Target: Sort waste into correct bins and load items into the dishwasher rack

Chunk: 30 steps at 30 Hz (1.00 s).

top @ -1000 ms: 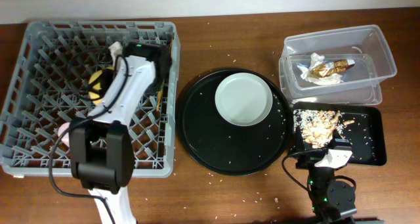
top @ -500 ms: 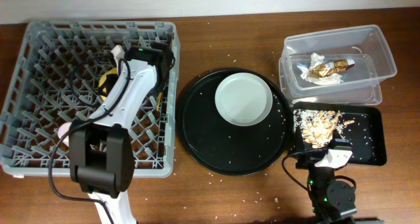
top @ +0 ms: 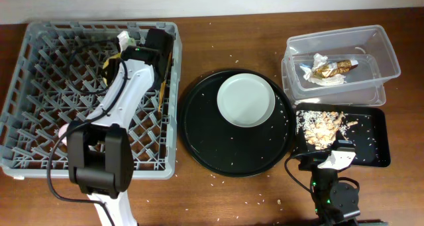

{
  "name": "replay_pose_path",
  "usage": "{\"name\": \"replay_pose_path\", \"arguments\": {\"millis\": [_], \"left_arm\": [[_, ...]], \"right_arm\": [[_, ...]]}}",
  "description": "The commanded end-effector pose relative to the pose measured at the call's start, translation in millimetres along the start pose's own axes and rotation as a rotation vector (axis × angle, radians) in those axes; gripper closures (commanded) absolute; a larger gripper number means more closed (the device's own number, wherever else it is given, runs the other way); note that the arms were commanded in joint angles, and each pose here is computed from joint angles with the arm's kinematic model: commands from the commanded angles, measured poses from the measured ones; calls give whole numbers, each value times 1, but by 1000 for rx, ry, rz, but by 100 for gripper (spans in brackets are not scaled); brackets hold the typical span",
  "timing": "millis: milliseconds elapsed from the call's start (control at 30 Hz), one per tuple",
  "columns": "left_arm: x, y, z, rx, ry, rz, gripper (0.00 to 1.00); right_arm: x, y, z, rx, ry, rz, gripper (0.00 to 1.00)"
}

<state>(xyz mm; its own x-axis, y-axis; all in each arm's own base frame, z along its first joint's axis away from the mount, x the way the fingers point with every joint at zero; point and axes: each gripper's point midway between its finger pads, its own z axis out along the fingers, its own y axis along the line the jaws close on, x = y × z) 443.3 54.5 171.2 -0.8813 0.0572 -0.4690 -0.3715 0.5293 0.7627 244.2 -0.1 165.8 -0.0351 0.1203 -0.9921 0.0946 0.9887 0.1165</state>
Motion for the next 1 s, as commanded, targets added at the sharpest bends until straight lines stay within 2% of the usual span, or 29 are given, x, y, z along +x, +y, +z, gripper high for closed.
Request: {"name": "replay_pose_path", "arguments": {"millis": [0,200,300,367,467,633,700,833,967], "left_arm": [[2,11,16,-107,8,59,100],[10,-7,20,-88,29,121,100],[7,12,28,-232,10,149,97],[10,18,37,-233,38,140,97],[29,-12,44,-34,127,145,99],[25,-21,28,-4,103,167,100],[12,-23,-1,82,78,160,100],[-14,9,-34,185,21,33,100],[-9,31,-17,157,58,-1,100]], "right_arm": [[3,-1,0,4,3,-1,2],[3,-1,0,4,3,-1,1],[3,-1,0,4,3,-1,2],[3,-1,0,4,3,-1,2],[3,-1,0,4,3,-1,2],[3,-1,0,4,3,-1,2],[3,-1,0,4,3,-1,1],[3,-1,0,4,3,-1,2],[3,-1,0,4,3,-1,1]]}}
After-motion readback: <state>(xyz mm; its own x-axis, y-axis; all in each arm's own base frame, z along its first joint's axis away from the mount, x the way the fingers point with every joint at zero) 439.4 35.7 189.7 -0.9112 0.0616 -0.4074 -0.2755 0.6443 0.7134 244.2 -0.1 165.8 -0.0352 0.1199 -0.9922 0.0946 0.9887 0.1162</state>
